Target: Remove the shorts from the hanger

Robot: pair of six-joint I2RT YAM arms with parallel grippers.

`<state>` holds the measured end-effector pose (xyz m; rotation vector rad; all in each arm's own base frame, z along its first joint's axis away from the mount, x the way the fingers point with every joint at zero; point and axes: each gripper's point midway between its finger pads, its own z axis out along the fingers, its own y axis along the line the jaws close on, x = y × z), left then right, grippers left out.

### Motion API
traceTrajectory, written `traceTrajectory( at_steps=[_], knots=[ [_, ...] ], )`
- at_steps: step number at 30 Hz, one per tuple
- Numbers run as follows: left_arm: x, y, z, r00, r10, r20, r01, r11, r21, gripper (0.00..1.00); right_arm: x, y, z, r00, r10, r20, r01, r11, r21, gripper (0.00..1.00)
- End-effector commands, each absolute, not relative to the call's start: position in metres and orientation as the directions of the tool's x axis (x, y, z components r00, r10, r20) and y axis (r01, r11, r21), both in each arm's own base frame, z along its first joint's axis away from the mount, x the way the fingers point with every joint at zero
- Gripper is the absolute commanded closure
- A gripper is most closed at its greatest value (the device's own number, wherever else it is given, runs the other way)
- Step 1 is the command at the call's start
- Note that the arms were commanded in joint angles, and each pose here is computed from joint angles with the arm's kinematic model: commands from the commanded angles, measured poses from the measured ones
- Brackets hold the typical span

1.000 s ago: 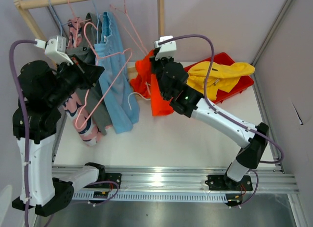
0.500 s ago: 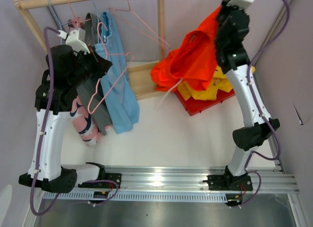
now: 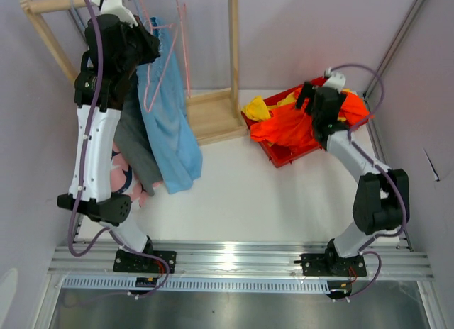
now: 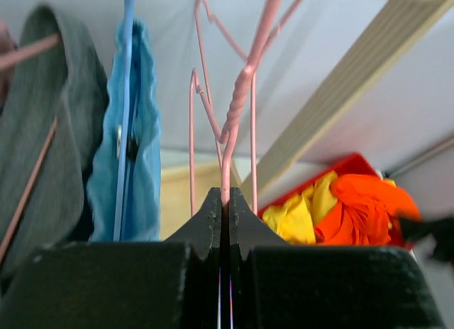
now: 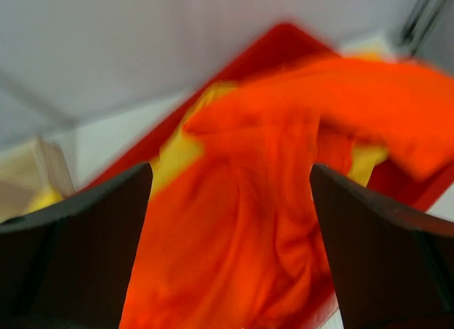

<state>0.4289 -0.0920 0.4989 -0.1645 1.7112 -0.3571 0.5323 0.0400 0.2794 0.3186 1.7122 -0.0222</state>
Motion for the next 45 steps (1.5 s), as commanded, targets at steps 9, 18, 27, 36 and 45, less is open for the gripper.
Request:
traceTrajectory(
  at_steps=[9, 18, 27, 36, 45],
  knots=[
    [0.494, -0.088, 0.538, 0.04, -0.328, -0.944, 0.078, 0.943, -0.324, 1.0, 0.376, 0.162, 0.271, -0.101, 0.404, -0.909, -0.148, 0.897, 0.416, 0.01],
    [0.532, -0.097, 0.531, 0.067, -0.355, -0.932, 0.096, 0.932, -0.348, 1.0, 0.331, 0.188, 0.285, -0.112, 0.344, -0.932, -0.244, 0.9, 0.361, 0.0],
    [0.475, -0.101, 0.558, 0.052, -0.364, -0.93, 0.179, 0.92, -0.35, 0.42, 0.317, 0.199, 0.266, -0.145, 0.322, -0.935, -0.258, 0.9, 0.35, 0.01],
    [0.404, -0.074, 0.589, 0.114, -0.28, -0.953, 0.145, 0.954, -0.263, 0.16, 0.303, 0.207, 0.261, -0.158, 0.304, -0.939, -0.271, 0.902, 0.337, 0.01],
    [0.417, -0.04, 0.558, 0.066, -0.287, -0.956, 0.042, 0.958, -0.285, 0.19, 0.287, 0.198, 0.263, -0.158, 0.287, -0.945, -0.259, 0.911, 0.32, 0.01]
  ],
)
